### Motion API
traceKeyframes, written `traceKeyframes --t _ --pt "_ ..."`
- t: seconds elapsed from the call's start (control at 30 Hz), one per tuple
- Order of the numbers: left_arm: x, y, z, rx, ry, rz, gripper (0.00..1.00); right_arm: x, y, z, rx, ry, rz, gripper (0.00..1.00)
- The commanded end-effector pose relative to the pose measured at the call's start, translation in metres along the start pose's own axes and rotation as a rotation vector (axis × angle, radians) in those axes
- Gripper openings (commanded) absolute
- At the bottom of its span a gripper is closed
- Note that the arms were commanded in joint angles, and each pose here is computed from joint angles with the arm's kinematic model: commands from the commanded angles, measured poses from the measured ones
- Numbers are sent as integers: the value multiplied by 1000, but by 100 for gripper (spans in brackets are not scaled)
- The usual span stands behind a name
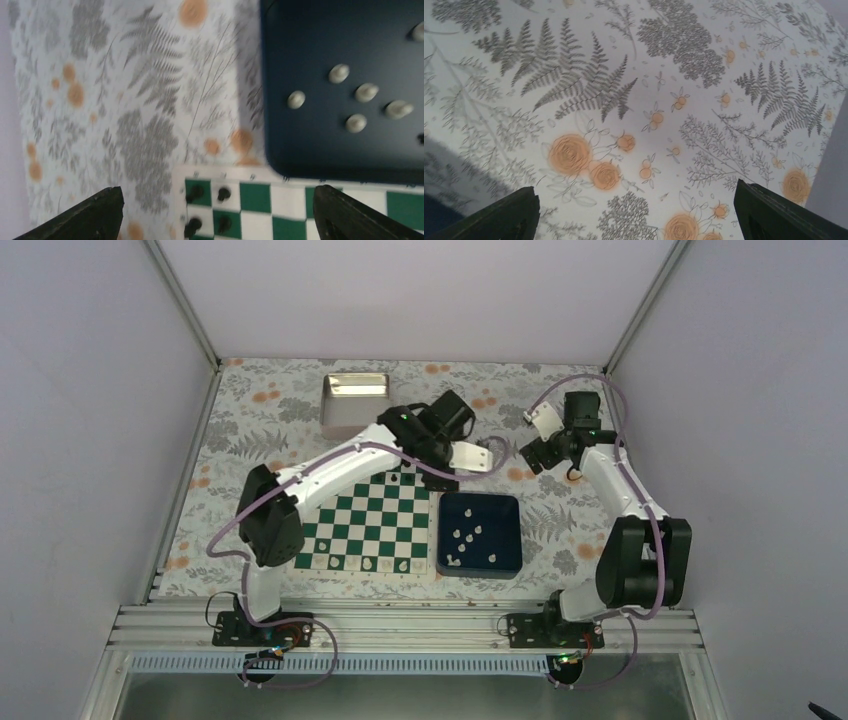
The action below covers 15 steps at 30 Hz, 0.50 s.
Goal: Set up the chess pieces on the board
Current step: Pick up the chess piece from the storage box.
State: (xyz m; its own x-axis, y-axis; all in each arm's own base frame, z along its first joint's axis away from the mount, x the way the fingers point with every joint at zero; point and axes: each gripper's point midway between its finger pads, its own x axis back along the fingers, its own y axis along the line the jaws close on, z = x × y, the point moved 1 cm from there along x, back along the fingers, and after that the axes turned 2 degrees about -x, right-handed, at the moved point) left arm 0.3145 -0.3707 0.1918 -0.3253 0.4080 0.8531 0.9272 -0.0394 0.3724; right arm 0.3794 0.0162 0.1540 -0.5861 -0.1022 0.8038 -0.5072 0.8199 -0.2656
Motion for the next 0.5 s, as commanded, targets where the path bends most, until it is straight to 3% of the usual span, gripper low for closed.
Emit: traceKeyframes --t 0.0,0.13,0.47 --pt "-15 -30 -30 -75 -37 124 90 -11 -26 -11 -63 -31 117 100" --pt "-43 -54 -36 -63 -37 259 83 -15 -26 -7 -68 -18 119 100" --pt "-86 -72 -39 -85 -33 332 72 -9 -28 -9 -60 -31 134 100"
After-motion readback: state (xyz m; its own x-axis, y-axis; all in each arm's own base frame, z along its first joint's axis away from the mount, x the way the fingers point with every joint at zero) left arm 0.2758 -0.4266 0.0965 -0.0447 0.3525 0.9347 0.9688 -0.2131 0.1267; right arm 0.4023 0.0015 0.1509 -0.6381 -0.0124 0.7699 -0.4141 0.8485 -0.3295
